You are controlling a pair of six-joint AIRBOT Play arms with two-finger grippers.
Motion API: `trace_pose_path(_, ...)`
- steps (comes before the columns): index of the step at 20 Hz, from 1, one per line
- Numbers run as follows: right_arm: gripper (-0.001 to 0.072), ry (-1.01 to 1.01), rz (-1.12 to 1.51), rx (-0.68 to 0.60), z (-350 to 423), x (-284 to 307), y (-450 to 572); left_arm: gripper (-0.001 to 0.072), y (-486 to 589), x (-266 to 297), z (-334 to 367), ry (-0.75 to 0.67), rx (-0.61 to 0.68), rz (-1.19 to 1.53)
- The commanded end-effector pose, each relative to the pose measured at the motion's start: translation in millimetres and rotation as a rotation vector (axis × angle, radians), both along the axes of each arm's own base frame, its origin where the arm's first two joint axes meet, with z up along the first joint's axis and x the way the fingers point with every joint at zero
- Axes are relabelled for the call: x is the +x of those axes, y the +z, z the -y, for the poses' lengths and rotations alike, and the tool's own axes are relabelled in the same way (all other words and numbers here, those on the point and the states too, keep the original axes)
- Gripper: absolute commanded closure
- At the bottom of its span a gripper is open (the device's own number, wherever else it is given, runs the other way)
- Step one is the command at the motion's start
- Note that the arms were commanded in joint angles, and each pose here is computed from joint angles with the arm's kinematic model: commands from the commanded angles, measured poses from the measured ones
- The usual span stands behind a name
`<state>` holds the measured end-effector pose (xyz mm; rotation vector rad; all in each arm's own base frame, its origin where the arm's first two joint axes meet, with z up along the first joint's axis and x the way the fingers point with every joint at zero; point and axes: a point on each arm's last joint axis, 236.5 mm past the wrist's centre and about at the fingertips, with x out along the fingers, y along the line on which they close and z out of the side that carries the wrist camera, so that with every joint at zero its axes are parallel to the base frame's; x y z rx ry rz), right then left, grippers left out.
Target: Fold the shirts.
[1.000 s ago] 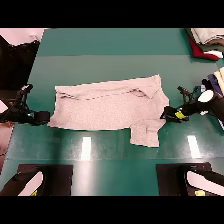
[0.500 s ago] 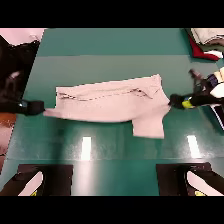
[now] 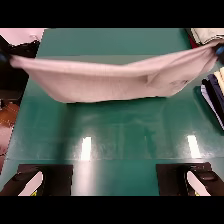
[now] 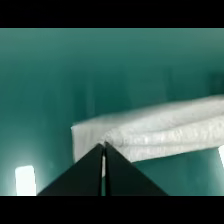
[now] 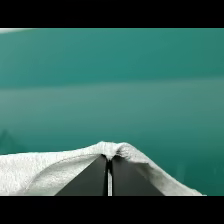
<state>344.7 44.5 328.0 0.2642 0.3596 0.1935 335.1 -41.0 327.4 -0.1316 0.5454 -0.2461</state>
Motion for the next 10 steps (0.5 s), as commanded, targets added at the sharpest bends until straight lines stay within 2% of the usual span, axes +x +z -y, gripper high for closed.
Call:
trace_pose_path(1, 0.0700, -0.034, 0.216, -0.046, 6.0, -36.4, 83.2, 0.0685, 99.3, -31.1, 14.3, -0.034, 0.010, 0.249)
trace_pose_path(7, 0.0699, -0.075, 0.402, -0.100, 10.9, -99.5, 145.7, 0.0685, 195.9, -98.1, 46.1, -0.127, -0.004, 0.518)
trace_pose_path(10, 0.0700, -0.072, 0.439, -0.107, 8.2, -123.2, 159.0, 0.0685, 210.9, -128.4, 74.2, -0.238, -0.052, 0.561)
